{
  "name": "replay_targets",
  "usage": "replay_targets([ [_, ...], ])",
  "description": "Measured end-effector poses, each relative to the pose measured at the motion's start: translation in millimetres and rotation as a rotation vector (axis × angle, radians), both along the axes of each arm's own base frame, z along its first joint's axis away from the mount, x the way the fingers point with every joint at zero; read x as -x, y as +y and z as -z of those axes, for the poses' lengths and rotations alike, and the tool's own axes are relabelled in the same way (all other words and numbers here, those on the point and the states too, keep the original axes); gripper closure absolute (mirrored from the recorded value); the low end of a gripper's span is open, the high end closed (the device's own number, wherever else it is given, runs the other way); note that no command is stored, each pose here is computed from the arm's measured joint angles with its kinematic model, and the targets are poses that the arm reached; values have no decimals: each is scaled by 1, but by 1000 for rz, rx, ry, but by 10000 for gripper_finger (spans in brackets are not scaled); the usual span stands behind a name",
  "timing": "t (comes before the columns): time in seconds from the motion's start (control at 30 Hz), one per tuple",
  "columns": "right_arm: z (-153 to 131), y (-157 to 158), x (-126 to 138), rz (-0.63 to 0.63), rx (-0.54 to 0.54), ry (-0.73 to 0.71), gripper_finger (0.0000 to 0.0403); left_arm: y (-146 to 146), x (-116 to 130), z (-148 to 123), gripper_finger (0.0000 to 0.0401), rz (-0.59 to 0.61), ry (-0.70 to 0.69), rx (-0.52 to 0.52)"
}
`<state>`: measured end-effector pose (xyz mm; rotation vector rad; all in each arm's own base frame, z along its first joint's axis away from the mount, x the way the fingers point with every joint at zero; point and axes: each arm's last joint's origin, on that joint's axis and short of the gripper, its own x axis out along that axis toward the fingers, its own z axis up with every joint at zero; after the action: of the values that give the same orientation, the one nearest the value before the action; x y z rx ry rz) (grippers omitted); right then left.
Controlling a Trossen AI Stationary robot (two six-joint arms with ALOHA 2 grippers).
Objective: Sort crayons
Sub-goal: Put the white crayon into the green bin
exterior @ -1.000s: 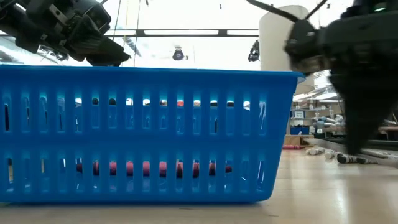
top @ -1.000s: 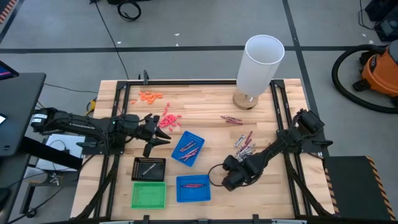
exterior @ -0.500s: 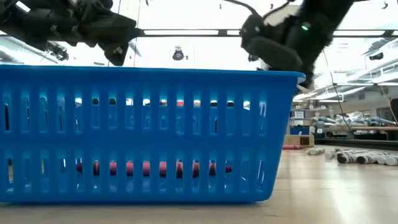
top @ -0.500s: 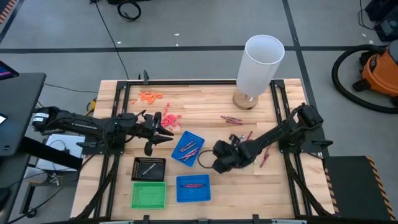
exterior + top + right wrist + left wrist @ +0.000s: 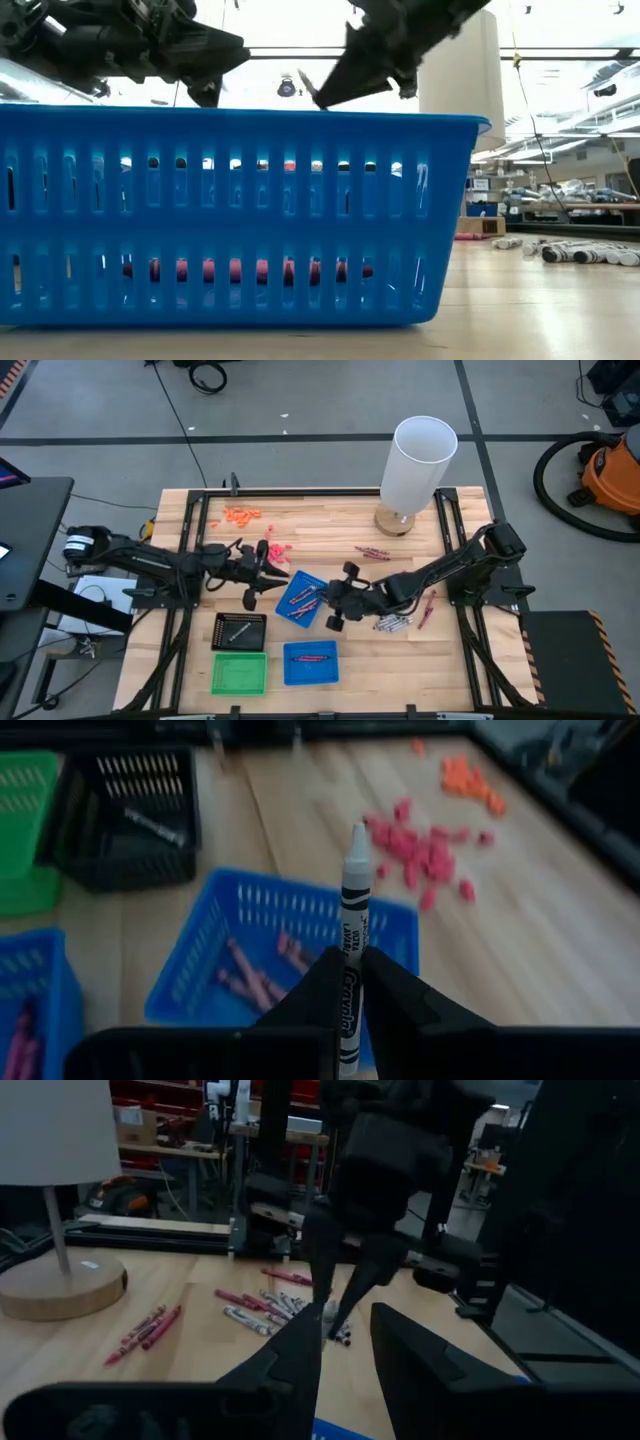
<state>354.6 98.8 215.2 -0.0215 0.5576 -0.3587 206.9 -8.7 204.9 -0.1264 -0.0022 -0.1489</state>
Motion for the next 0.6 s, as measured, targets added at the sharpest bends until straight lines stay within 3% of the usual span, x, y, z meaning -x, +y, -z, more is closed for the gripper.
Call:
replay_targets([
  [0.13, -7, -6, -9, -19, 30, -87, 364, -6, -6, 5, 282, 13, -16, -22],
  [0.4, -15, -7, -14, -51, 30, -163, 364, -15, -24, 3, 210, -22, -23, -91],
  [0.6, -17, -7, -15, -60, 44, -182, 364, -17, -42, -3, 198, -26, -23, -94],
])
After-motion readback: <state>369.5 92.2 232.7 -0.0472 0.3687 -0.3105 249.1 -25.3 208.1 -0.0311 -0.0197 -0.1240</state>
